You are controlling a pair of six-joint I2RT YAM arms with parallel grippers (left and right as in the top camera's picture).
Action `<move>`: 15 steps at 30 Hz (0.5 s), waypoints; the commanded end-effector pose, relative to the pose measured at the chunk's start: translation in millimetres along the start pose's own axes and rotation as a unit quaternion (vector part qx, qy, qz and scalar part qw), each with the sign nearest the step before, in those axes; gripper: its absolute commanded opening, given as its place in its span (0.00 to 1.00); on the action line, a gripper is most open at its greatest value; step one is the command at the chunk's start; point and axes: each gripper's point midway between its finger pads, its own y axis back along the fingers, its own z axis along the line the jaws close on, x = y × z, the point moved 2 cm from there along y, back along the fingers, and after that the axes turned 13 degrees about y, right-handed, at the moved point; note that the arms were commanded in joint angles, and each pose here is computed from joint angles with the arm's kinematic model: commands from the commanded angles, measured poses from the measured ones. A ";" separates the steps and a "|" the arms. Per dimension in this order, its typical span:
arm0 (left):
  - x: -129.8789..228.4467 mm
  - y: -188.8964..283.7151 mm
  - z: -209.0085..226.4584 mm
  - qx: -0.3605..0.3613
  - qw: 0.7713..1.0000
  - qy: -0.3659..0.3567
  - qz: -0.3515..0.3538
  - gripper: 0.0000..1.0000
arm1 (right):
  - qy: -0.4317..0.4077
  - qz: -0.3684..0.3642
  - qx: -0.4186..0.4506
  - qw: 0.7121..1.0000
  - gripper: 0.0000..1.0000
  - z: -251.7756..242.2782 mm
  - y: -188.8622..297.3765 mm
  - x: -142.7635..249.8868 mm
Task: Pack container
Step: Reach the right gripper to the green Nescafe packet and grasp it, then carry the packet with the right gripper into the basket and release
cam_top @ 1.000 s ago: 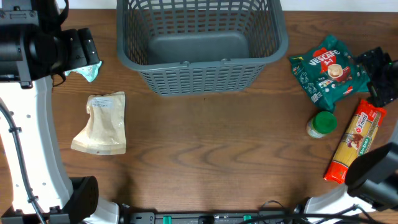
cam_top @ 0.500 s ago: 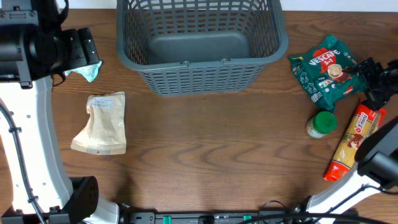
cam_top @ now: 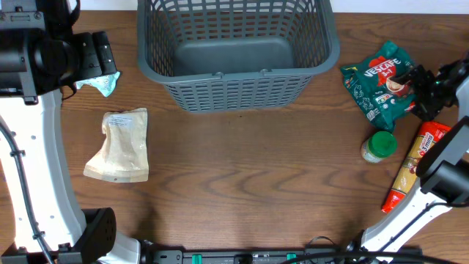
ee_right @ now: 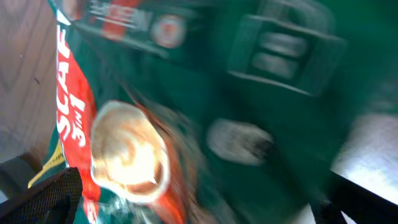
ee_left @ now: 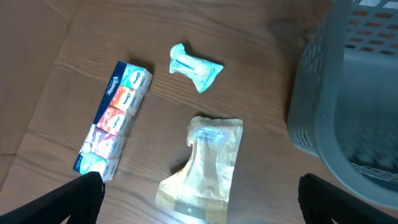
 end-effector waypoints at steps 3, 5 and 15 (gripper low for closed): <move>-1.9 -0.4 1.6 -0.003 1.000 -0.008 -0.003 0.99 | 0.027 0.022 -0.014 0.999 0.99 16.0 -30.1 9.6; -2.2 -0.5 1.4 -0.003 1.000 -0.008 -0.003 0.99 | 0.030 0.028 -0.014 0.999 0.99 17.1 -38.9 11.7; -2.5 -0.4 1.4 -0.003 1.000 -0.008 -0.004 0.99 | 0.028 0.064 -0.010 0.998 0.70 12.9 -73.2 27.3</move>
